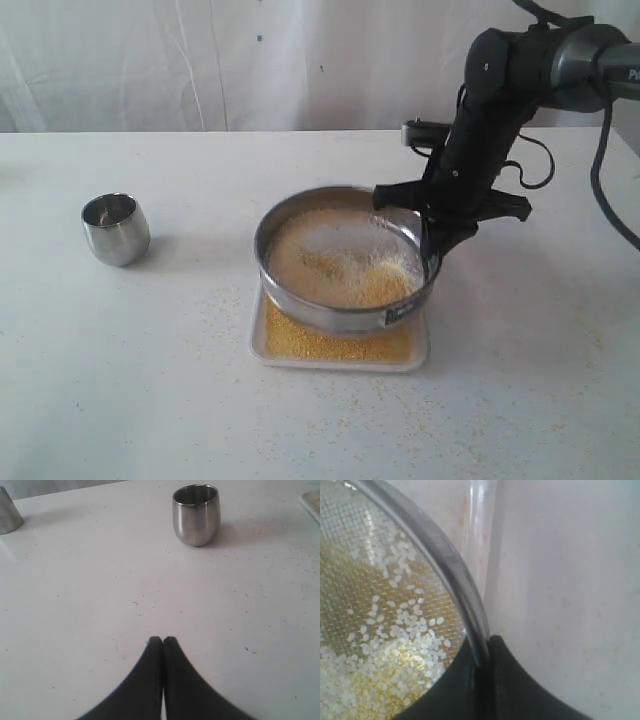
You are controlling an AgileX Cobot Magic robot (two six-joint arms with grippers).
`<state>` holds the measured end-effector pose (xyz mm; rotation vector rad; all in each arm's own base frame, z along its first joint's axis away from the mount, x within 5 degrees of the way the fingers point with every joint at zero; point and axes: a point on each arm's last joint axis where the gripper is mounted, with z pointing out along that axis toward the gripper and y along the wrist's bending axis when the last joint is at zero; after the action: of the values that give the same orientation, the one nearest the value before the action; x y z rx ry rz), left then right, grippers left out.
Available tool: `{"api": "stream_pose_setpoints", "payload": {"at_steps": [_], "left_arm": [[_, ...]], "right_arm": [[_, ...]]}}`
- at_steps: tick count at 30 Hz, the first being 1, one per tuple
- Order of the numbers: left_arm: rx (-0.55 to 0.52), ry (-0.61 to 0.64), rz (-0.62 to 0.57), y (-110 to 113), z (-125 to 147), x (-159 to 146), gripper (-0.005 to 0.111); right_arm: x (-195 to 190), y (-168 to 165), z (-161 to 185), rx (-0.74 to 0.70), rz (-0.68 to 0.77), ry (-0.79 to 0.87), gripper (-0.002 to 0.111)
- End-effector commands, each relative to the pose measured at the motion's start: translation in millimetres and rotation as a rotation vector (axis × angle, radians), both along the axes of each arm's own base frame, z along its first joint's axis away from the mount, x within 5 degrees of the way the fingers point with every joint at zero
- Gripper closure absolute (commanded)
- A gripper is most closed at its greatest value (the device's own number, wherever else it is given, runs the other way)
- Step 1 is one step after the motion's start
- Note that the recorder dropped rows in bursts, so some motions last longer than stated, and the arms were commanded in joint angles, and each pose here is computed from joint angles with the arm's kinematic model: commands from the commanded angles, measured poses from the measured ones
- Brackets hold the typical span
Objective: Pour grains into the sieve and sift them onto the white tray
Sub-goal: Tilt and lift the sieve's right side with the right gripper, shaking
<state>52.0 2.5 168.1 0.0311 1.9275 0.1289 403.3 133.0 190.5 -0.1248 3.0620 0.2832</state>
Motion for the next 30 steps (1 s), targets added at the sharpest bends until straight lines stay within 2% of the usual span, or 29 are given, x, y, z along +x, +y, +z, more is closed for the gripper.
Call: {"api": "stream_pose_setpoints", "payload": {"at_steps": [1,3,5,8,10,12,14,16,19,21,24,26,30], "left_arm": [[-0.013,0.002,-0.004,-1,-1,0,0.107],[-0.013,0.002,-0.004,-1,-1,0,0.107],[-0.013,0.002,-0.004,-1,-1,0,0.107],[-0.013,0.002,-0.004,-1,-1,0,0.107],[-0.013,0.002,-0.004,-1,-1,0,0.107],[-0.013,0.002,-0.004,-1,-1,0,0.107],[-0.013,0.002,-0.004,-1,-1,0,0.107],[-0.013,0.002,-0.004,-1,-1,0,0.107],[-0.013,0.002,-0.004,-1,-1,0,0.107],[-0.013,0.002,-0.004,-1,-1,0,0.107],[-0.013,0.002,-0.004,-1,-1,0,0.107],[-0.013,0.002,-0.004,-1,-1,0,0.107],[-0.013,0.002,-0.004,-1,-1,0,0.107]], "right_arm": [[4,0,3,-0.010,0.086,-0.093,0.108],[19,-4,8,0.017,-0.010,-0.220,0.108],[15,-5,11,0.060,-0.099,-0.141,0.108],[1,-3,11,0.050,-0.016,-0.015,0.108],[6,-1,11,0.053,0.031,-0.079,0.108],[20,-1,14,0.076,0.003,-0.237,0.108],[27,-2,18,0.096,-0.024,-0.299,0.108],[18,0,17,0.125,-0.032,-0.192,0.108],[-6,5,10,0.112,0.056,0.030,0.108],[-5,6,7,0.100,0.105,0.002,0.108],[11,2,8,0.107,0.047,-0.136,0.108],[12,-2,9,0.109,0.024,-0.090,0.108],[1,-10,12,0.074,0.069,0.038,0.108]]}}
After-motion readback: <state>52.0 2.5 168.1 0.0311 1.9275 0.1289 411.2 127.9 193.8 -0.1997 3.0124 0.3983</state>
